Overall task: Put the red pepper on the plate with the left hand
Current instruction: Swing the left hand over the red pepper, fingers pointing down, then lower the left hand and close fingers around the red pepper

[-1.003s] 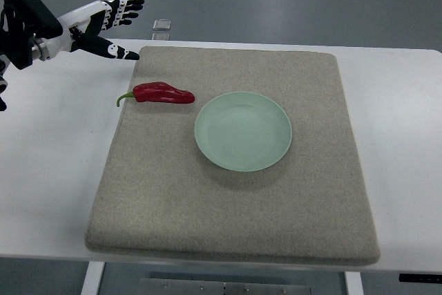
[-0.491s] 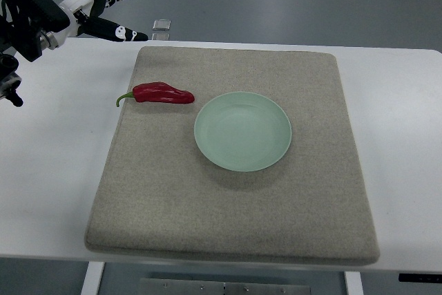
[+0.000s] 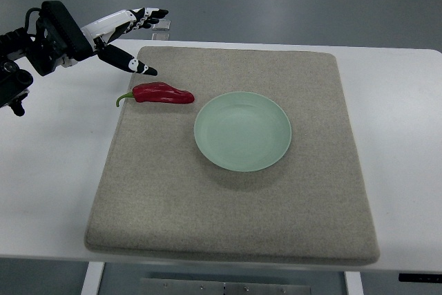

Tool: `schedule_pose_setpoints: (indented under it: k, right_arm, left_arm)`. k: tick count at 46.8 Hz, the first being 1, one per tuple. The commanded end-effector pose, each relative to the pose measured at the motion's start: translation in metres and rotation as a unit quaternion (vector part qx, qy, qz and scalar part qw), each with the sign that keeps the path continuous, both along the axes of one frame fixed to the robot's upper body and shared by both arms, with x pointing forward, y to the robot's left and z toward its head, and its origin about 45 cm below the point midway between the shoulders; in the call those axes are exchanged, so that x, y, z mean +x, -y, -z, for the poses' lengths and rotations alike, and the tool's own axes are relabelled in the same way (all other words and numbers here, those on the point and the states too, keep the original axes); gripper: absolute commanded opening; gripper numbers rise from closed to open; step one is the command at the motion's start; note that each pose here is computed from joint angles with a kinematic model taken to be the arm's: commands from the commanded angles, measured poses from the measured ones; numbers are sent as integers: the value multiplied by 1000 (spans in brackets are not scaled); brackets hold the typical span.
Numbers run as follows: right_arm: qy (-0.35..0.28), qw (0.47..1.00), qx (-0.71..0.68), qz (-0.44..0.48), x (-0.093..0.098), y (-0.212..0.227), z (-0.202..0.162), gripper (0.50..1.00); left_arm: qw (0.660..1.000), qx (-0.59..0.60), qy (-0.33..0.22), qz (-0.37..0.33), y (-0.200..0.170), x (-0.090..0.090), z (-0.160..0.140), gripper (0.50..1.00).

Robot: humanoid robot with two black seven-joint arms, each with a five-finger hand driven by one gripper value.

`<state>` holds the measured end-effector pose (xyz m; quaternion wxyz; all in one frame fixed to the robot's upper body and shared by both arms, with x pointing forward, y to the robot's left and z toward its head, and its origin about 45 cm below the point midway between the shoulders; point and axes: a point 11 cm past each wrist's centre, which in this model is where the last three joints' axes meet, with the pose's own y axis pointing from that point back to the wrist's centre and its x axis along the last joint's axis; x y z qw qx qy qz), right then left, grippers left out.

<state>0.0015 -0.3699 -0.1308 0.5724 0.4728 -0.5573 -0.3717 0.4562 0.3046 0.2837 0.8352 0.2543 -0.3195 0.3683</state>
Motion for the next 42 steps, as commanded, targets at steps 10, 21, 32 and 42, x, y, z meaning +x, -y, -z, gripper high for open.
schedule_pose_setpoints:
  k: [10, 21, 32, 42]
  right_arm:
    - [0, 1000, 0, 0, 1, 0, 0, 928]
    - [0, 1000, 0, 0, 0, 0, 0, 928]
    - [0, 1000, 0, 0, 0, 0, 0, 928]
    - [0, 1000, 0, 0, 1, 0, 0, 928]
  left_arm:
    - [986, 156, 27, 46, -1, -2, 10, 1000]
    - [981, 184, 38, 53, 2, 1, 9, 1000]
    - [977, 200, 38, 63, 12, 1, 22, 990]
    - [973, 215, 54, 65, 18, 2, 35, 986]
